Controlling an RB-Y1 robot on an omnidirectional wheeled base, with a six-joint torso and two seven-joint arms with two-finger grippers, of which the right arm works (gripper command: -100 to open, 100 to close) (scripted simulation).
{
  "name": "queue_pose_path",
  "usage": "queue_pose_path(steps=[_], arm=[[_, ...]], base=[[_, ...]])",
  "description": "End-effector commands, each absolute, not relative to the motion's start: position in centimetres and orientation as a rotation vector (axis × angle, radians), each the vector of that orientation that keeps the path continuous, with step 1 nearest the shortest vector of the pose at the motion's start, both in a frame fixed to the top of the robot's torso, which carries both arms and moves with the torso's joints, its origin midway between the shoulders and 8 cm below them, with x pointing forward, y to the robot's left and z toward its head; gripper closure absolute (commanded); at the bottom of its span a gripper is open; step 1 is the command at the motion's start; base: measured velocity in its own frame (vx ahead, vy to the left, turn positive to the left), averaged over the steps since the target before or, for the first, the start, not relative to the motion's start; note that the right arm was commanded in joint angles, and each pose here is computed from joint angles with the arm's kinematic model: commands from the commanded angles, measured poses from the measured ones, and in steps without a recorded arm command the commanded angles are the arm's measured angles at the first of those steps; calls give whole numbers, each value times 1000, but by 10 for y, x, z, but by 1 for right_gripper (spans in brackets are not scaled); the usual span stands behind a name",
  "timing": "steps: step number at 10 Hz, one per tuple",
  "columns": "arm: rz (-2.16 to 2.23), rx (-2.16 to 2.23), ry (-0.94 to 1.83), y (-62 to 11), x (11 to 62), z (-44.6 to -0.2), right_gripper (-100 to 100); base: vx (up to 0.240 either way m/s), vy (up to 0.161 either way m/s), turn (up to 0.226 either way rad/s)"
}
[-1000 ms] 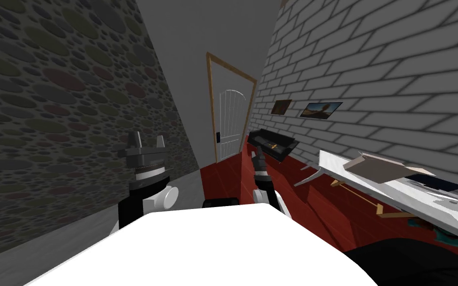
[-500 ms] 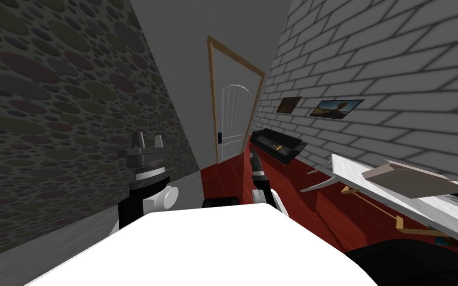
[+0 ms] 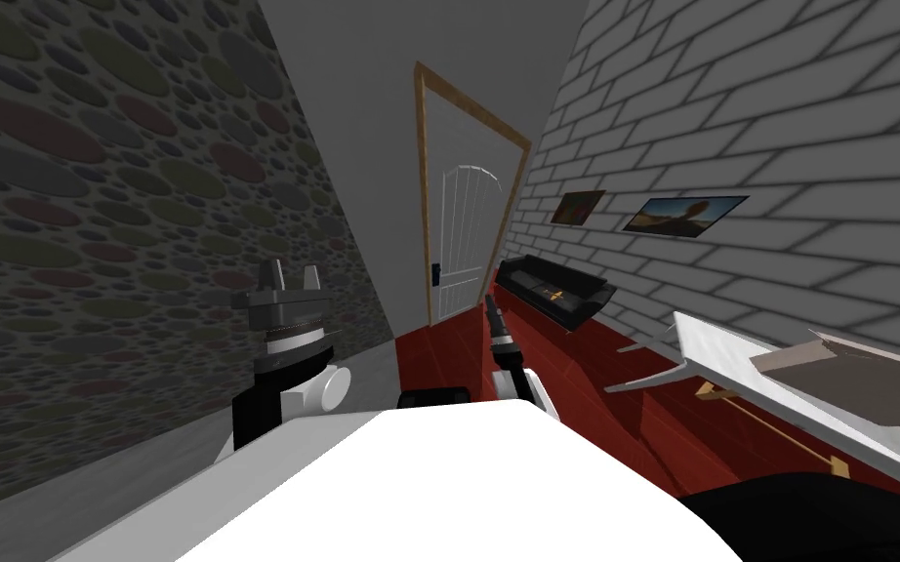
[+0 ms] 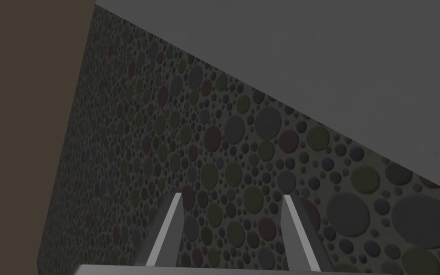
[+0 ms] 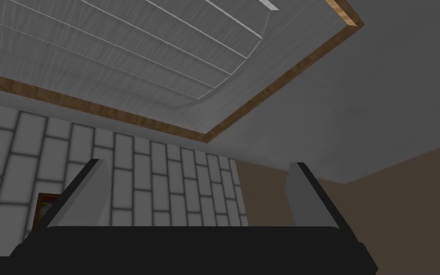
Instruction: Pull the door open
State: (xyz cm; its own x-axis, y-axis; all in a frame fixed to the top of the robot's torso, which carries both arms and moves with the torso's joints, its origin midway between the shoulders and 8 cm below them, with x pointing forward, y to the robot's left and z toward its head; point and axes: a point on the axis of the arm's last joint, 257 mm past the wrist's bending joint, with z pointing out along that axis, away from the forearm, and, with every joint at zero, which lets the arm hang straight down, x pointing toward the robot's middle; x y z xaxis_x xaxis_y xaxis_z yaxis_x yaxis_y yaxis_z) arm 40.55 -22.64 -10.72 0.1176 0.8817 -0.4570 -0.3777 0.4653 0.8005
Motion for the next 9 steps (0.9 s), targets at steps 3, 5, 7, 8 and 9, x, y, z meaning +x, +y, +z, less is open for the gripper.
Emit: queue_pose_path(steps=[3,5,7,8,9], arm=[[893,490,1170,-219,415,-129,-100],[848,454,1202,-216,419,-139,-100],[803,416,1234,-213,423,-150,-100],[781,396,1249,-211,425,-155,-100],[759,376,1265,-209,427,-160,-100]], base=[[142,21,52],[117,21,48],[93,27,39],[102,8,39],[103,15,55]])
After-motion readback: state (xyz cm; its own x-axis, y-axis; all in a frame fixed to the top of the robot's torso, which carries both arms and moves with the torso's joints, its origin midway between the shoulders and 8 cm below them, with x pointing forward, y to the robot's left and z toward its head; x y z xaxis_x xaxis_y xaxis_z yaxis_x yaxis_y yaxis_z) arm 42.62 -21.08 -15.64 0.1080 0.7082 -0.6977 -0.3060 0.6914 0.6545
